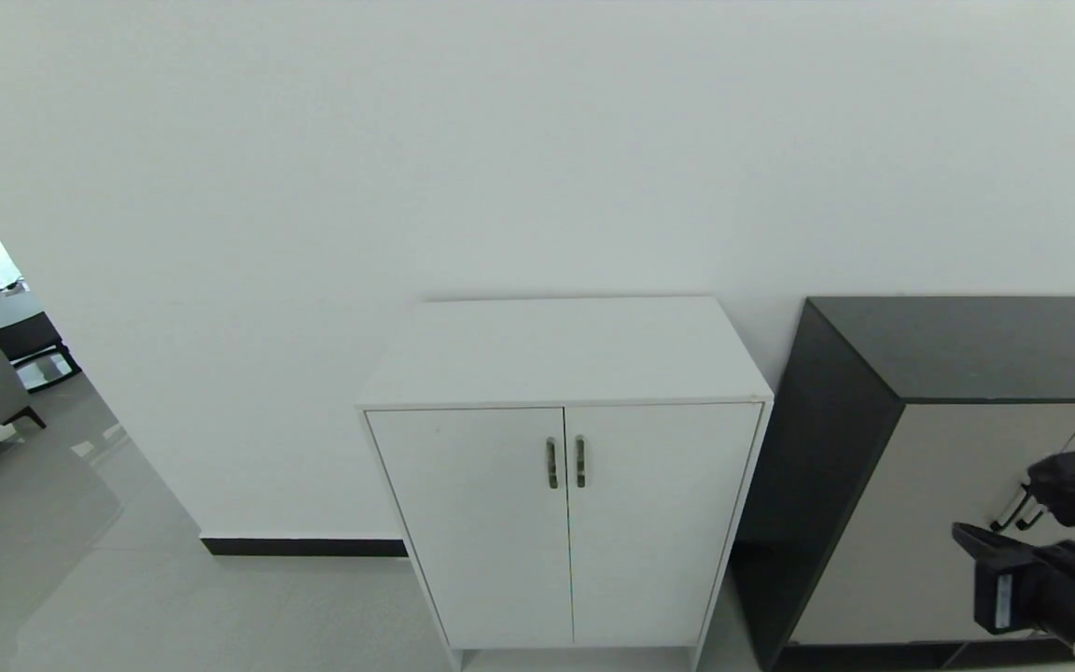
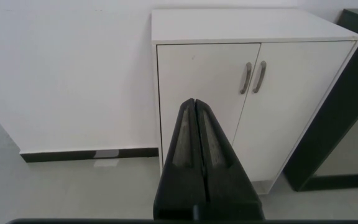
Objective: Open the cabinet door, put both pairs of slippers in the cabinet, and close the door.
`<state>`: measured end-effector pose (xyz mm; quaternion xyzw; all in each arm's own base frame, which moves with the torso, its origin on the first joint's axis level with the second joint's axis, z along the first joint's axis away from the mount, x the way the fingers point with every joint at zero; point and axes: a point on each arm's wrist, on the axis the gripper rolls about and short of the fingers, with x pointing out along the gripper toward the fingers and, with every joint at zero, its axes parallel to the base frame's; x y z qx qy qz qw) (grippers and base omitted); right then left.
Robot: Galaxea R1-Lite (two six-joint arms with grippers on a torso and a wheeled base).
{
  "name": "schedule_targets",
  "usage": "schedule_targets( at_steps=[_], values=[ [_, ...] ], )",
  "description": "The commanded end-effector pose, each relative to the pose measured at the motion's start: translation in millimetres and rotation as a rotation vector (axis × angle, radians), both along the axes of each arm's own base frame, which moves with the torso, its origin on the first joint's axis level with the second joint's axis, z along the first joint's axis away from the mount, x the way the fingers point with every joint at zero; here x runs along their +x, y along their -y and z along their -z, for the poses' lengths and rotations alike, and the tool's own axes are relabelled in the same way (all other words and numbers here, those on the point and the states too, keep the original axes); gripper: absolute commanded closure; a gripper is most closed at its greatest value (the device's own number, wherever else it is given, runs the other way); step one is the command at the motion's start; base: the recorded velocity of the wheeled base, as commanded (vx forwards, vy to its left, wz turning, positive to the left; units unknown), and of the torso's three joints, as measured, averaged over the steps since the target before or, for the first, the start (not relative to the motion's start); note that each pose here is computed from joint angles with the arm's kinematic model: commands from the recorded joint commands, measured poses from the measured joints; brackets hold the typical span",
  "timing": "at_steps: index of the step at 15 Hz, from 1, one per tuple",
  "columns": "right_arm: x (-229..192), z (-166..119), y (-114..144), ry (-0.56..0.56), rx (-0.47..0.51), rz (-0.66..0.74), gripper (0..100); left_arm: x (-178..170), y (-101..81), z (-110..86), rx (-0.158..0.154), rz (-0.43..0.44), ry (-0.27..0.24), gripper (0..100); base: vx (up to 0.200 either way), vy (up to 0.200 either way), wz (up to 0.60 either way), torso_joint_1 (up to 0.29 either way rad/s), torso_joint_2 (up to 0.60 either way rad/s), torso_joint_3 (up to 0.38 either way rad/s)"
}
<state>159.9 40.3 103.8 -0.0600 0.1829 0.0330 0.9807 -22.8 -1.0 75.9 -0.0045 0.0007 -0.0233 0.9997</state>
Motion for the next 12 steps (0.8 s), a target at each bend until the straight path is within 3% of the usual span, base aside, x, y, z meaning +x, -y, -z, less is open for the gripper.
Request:
schedule_targets(
  at_steps=[1,7,12],
  values=[
    [-45.9,-5.4,19.0,0.019,0.017,0.018,100,0.0,0.0,0.1,0.0,-0.001,0.0,100,0.0,0.0,0.0,0.0,0.0,0.0],
    [-111.2,10.7,31.9,-0.112,0.064,-0.04,100,0.0,0.0,0.1,-0.002,-0.001,0.0,100,0.0,0.0,0.0,0.0,0.0,0.0],
    [-145.2,20.4,38.9,-0.059,0.076,-0.049,100,0.0,0.0,-0.1,0.0,0.001,0.001,100,0.0,0.0,0.0,0.0,0.0,0.0]
  ],
)
